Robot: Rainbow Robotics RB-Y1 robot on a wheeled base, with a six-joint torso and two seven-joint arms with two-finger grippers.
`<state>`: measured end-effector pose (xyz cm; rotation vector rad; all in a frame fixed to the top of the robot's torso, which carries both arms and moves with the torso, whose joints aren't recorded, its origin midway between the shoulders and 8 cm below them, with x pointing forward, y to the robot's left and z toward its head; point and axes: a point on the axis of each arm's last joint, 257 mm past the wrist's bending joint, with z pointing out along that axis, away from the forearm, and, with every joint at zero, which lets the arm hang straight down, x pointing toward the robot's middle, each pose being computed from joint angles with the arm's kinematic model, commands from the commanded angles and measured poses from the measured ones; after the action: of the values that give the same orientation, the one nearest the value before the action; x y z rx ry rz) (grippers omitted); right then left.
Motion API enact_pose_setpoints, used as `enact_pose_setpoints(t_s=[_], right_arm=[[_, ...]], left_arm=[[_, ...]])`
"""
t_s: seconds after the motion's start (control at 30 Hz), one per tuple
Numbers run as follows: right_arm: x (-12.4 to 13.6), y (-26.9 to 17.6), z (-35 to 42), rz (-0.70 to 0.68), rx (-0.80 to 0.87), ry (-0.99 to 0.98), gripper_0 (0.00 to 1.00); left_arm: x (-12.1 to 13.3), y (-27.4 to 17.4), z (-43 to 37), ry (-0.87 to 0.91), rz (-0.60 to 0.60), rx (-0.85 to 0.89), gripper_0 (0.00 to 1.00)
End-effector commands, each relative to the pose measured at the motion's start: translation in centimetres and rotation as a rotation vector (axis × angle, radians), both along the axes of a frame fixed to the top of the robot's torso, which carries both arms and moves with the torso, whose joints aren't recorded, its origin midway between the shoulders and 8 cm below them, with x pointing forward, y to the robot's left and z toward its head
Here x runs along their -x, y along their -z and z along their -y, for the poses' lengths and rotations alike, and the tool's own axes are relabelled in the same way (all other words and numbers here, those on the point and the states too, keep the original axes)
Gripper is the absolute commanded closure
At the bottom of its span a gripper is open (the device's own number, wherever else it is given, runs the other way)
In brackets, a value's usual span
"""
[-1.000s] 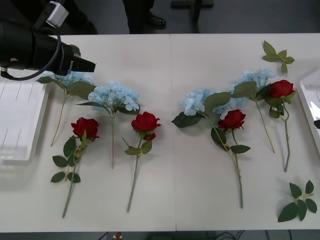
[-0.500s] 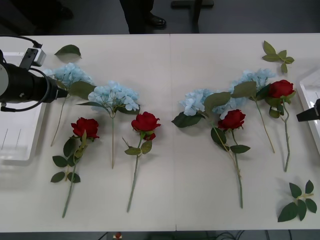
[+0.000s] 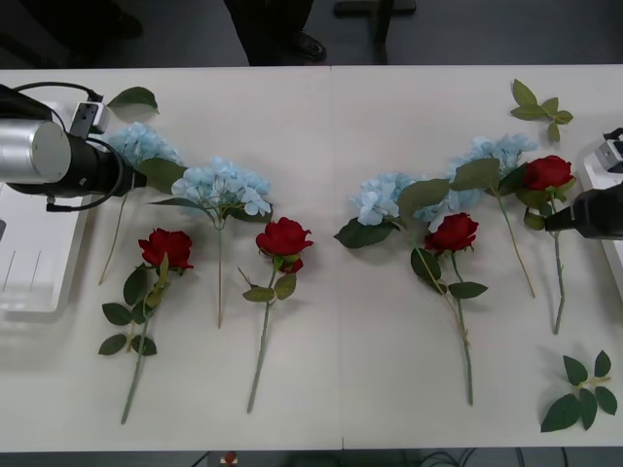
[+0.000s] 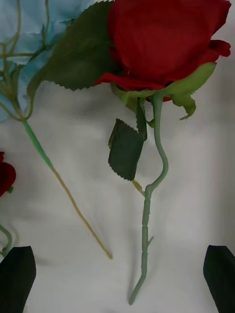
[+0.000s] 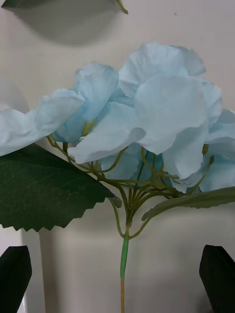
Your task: Place the red flowers into the right box and the blue flowers into the left box. If a person shows an open palm, hand one flower to the person first, then continue sorting.
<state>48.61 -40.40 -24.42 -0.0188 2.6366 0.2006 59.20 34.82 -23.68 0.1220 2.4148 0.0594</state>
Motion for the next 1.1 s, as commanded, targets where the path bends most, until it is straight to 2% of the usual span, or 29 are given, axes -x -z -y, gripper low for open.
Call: enact_pose_setpoints(t_s=[0.03,0.33,0.53,0.73,0.87,0.93,0.97,1.03,1.07,1.1], right_arm=[[-1.7,-1.5,2.3,0.03,0.041,0.05,0.0],[-3.5,2.2,2.8,0.032,0.048,0.097,0.0],[-3.8,3.6,2.4,0.023,0.06,0.109,0.0],[-4.2,4.6,2.0,0.03,0.093,0.114,0.0],[-4.4,5.1,1.1,0.031,0.08,0.114,0.0],[-4.4,5.3,0.7,0.028,0.073,0.115,0.0],[-4.5,5.5,0.3,0.03,0.066,0.115,0.0],[-4.6,5.7,-0.2,0.03,0.058,0.113,0.0],[-4.6,5.8,-0.4,0.031,0.054,0.113,0.0],[-4.6,5.9,-0.5,0.029,0.053,0.114,0.0]], left_arm=[[-1.2,-1.2,0.6,0.045,0.027,-0.087,0.0],[-0.6,1.3,1.6,0.065,-0.017,-0.107,0.0],[-0.5,2.2,1.0,0.058,-0.03,-0.191,0.0],[-0.5,3.5,0.6,0.045,-0.042,-0.199,0.0],[-0.6,4.5,0.7,0.047,-0.043,-0.196,0.05],[-0.5,4.8,0.9,0.052,-0.047,-0.197,0.18],[-0.6,4.8,0.9,0.051,-0.046,-0.199,0.32],[-0.5,4.9,1.0,0.052,-0.049,-0.196,0.72],[-0.5,4.8,1.0,0.052,-0.047,-0.194,0.95],[-0.5,4.9,1.0,0.052,-0.048,-0.192,1.0]])
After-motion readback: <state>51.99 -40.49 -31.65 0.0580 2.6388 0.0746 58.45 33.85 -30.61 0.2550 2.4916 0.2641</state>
